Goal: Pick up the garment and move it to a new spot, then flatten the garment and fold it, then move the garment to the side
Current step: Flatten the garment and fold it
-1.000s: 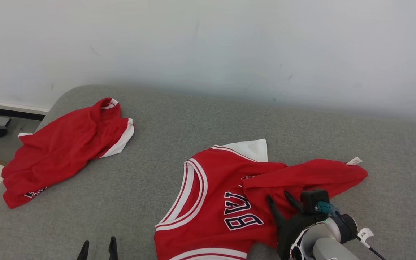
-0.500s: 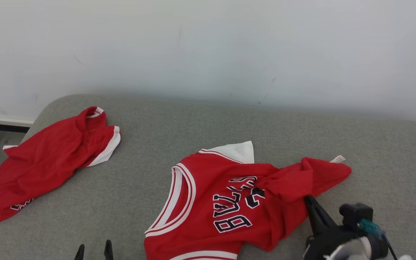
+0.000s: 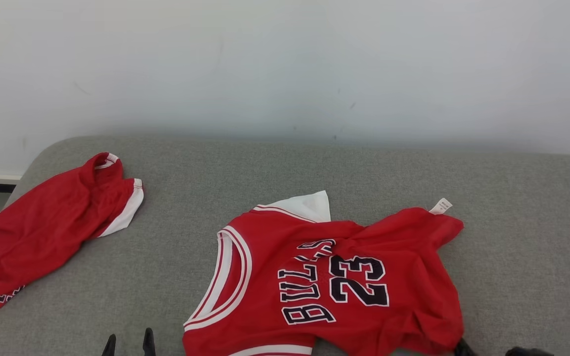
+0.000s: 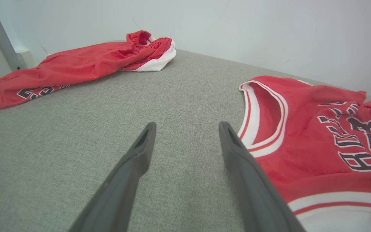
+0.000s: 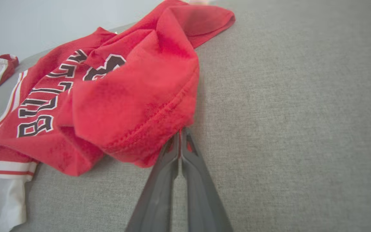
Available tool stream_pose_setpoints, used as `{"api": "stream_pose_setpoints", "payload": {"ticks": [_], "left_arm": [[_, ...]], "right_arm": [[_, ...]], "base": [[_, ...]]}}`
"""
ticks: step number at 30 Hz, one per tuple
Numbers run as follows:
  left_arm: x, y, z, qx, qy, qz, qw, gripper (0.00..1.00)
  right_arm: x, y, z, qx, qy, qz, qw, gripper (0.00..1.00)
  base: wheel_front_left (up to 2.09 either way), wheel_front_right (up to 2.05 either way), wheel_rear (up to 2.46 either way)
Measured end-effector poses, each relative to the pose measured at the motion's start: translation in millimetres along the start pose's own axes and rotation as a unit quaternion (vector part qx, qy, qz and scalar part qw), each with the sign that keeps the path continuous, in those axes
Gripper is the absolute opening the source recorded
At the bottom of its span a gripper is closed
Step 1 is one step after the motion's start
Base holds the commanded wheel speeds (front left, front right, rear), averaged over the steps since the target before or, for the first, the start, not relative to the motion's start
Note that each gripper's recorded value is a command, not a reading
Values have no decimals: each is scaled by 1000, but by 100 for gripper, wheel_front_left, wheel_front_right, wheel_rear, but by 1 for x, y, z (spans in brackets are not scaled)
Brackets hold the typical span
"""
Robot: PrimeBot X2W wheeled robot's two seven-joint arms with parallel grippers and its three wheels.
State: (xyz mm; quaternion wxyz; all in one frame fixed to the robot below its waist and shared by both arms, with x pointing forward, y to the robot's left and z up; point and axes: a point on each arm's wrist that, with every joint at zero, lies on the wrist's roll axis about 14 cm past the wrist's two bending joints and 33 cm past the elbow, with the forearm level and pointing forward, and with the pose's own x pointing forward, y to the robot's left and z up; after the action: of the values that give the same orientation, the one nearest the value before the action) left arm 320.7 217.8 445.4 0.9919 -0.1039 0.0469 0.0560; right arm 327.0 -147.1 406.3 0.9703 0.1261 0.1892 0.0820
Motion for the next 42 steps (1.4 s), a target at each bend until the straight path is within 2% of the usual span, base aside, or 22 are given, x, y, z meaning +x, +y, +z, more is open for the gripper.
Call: {"api": "stream_pose_setpoints", "payload": {"ticks": [1, 10, 14, 21, 27, 31, 36, 37, 39, 40, 42], "left_arm": [[0, 0, -1, 0, 1, -1, 1000, 100], [-1, 3, 3, -2, -5, 4, 1000, 100], [-2, 3, 4, 0, -8, 5, 1000, 100], [-4, 4, 5, 1, -10, 6, 1000, 100], [-6, 5, 6, 1, -12, 7, 1000, 100], [-5, 5, 5, 2, -9, 7, 1000, 100], [-5, 5, 4, 2, -7, 6, 1000, 100], [-5, 5, 4, 3, -7, 6, 1000, 100], [-5, 5, 3, 4, -6, 6, 1000, 100], [-5, 5, 3, 4, -6, 6, 1000, 100], [-5, 5, 2, 5, -5, 5, 1000, 100]], "right_arm": [[0, -1, 7, -4, -10, -3, 1000, 100], [-11, -24, 65, -36, -76, -42, 996, 100], [-12, -26, 73, -38, -83, -47, 995, 100], [3, -7, 55, -27, -52, -23, 998, 100], [10, -29, 38, -65, -23, -51, 996, 100], [17, -46, 30, -68, 2, -74, 995, 100], [26, -49, 6, -63, 51, -78, 994, 100], [28, -46, 1, -57, 61, -75, 994, 97], [31, -40, -7, -55, 74, -67, 993, 20], [33, -38, -7, -52, 73, -65, 994, 0], [39, -36, -1, -56, 65, -60, 994, 0]], "base": [[0, 0, 0], [0, 0, 0], [0, 0, 0], [0, 0, 0], [0, 0, 0], [0, 0, 0], [0, 0, 0], [0, 0, 0], [0, 0, 0], [0, 0, 0], [0, 0, 0]]}}
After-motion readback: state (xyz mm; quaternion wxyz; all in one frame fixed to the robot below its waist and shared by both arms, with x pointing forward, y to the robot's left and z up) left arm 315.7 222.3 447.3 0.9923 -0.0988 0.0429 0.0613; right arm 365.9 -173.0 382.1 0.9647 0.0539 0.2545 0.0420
